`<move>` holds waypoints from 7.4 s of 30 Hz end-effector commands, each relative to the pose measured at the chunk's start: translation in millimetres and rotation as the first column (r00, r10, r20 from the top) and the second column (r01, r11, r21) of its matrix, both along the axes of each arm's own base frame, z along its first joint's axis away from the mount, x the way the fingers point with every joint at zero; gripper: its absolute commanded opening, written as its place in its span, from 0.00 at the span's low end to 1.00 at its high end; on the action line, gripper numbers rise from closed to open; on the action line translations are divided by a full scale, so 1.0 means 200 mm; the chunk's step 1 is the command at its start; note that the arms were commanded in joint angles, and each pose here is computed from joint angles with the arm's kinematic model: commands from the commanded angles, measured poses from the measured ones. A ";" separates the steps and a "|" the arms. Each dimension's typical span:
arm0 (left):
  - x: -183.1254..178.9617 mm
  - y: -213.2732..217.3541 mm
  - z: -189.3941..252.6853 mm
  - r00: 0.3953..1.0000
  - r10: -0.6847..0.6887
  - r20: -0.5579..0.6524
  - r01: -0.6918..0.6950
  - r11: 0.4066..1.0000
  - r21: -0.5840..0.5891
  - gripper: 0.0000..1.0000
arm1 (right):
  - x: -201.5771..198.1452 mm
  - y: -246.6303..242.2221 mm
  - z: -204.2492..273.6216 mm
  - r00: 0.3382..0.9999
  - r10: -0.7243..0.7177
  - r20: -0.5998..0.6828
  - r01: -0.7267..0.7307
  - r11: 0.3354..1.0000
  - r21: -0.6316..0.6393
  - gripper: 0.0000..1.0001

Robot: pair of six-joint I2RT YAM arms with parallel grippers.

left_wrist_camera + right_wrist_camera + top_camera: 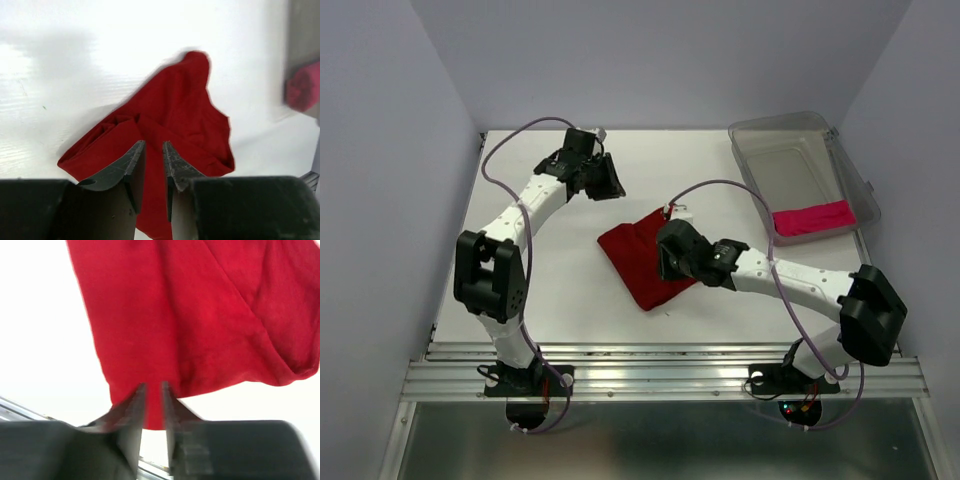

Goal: Roll the t-shirts
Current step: Roll the T-shirt to the center of the board.

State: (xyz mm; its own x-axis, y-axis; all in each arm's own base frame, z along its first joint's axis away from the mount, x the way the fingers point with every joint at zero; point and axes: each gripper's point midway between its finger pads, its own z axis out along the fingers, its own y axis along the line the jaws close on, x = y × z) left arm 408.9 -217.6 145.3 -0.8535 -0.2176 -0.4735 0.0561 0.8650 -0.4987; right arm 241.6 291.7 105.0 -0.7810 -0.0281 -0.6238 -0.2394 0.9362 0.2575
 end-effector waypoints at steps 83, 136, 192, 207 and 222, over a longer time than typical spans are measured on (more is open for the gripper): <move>-0.45 0.09 -0.41 0.967 0.166 -0.192 -0.183 0.980 -0.074 0.00 | -0.17 0.19 -0.03 0.929 0.323 0.182 -0.264 0.921 -0.287 0.83; -0.38 0.32 -0.01 0.984 0.181 -0.005 -0.181 0.983 -0.034 0.76 | -0.23 0.43 -0.07 0.904 0.426 0.032 -0.422 0.879 0.224 0.01; -0.27 -0.25 -0.30 0.992 -0.100 -0.082 0.090 0.989 -0.115 0.54 | -0.21 0.06 -0.26 0.914 0.283 -0.290 -0.012 0.735 0.678 0.25; -0.23 -0.30 -0.21 0.990 -0.129 -0.049 0.123 0.986 -0.114 0.54 | -0.16 -0.30 -0.08 0.983 0.049 -0.176 0.008 0.952 0.306 0.63; -0.25 -0.28 -0.20 0.991 -0.125 -0.053 0.119 0.988 -0.102 0.53 | -0.17 0.07 0.25 0.974 0.228 -0.001 -0.220 0.943 0.249 0.12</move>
State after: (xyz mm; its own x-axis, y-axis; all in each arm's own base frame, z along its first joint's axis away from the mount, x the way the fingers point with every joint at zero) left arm 357.8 -269.2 81.3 -0.9208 -0.1613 -0.3550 0.0768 0.8175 -0.5708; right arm 210.2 286.6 157.3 -0.8057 0.0045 -0.5923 -0.3760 0.7688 0.5173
